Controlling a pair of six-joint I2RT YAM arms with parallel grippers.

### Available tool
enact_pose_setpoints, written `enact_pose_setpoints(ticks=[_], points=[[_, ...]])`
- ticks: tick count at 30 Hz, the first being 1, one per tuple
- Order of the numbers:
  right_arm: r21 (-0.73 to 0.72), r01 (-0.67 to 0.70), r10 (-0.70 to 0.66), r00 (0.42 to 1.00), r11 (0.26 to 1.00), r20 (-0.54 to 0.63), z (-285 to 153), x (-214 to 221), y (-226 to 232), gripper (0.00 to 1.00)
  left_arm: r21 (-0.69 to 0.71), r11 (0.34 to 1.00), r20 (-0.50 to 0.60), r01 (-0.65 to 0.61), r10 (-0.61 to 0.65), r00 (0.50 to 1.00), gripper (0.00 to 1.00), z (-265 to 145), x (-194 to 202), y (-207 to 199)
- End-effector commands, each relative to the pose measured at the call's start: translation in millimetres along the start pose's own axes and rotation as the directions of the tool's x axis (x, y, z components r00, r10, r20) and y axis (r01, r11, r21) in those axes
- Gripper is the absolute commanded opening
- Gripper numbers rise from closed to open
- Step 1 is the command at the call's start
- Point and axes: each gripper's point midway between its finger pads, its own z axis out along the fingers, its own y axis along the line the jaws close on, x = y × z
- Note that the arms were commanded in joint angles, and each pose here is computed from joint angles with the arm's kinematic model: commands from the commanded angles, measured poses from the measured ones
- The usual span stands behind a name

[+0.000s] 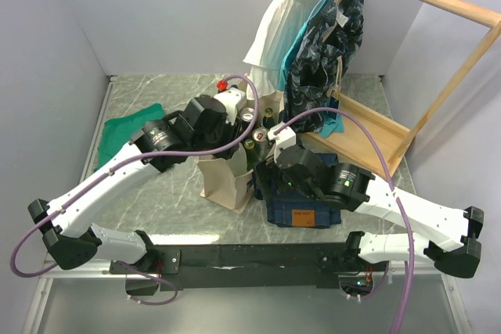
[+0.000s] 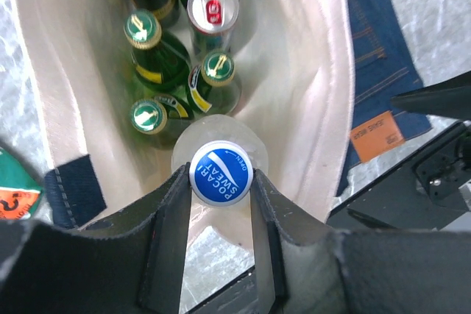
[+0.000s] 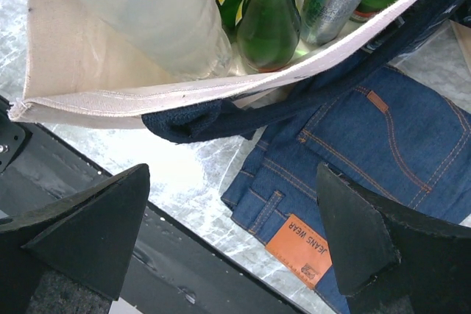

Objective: Take the beverage out of the canvas bag
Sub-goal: Take out the drink from the canvas bag.

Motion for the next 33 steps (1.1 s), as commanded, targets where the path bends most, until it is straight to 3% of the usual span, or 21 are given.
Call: enact_pose_setpoints(ticks=[1,15,23,33], points=[[-0.001,-0.025,0.025,0.998,1.0,0.053,-4,-11,0,1.0,0.087,0.996,0.2,0.005,-0.022,0.98,0.01,-36,-65,-19],[0.01,-0.051,0.05,0.994,0.999,0.093,-12,-17,-5,1.0,0.016,1.0,0.343,0.02,-0.024,0.939,0.01,-78,-104,-3],[0.029,-0.069,0.063,0.985,0.997,0.159,-23,-38,-11,1.0,-0.047,0.997,0.471,0.056,-0.027,0.882,0.01,-103,-135,12],[0.019,-0.104,0.098,0.975,0.994,0.197,-28,-45,-12,1.0,-0.024,0.999,0.606,0.041,-0.019,0.795,0.01,-146,-176,10]])
